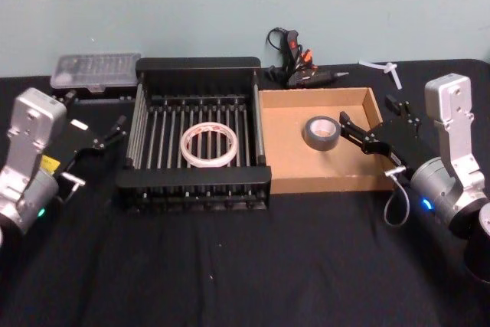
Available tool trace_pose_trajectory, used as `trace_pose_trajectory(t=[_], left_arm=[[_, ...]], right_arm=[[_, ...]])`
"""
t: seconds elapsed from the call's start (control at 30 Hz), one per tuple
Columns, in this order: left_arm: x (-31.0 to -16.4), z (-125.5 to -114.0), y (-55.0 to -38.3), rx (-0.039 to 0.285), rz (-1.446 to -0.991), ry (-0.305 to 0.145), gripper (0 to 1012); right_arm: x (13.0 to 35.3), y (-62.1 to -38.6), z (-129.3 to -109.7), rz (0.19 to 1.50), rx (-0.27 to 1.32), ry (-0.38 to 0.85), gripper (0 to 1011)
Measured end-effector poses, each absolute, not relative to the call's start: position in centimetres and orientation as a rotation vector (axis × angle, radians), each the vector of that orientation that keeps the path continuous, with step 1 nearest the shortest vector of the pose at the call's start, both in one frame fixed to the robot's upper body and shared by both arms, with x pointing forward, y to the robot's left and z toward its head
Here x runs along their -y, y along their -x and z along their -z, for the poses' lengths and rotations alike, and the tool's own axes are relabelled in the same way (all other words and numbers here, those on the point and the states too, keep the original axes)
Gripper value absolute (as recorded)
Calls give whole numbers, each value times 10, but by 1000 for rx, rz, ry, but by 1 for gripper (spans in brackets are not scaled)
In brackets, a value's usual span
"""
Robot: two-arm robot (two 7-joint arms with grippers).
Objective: Pick up the white tape and place it into the black box , Pick up the silver tape and place it into the brown box.
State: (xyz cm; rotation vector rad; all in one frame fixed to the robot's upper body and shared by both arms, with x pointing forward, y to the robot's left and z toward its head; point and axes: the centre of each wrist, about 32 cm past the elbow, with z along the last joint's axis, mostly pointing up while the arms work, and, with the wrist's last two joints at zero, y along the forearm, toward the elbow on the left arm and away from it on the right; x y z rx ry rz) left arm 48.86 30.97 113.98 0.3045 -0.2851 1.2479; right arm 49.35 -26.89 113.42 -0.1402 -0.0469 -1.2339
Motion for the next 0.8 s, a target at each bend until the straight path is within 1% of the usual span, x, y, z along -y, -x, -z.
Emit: trace_pose_trajectory(t=[0.8], left_arm=[[-310, -1140, -489, 285, -1248, -304, 1001]], right_arm=[[269, -493, -1134, 1234, 47, 140, 1002]])
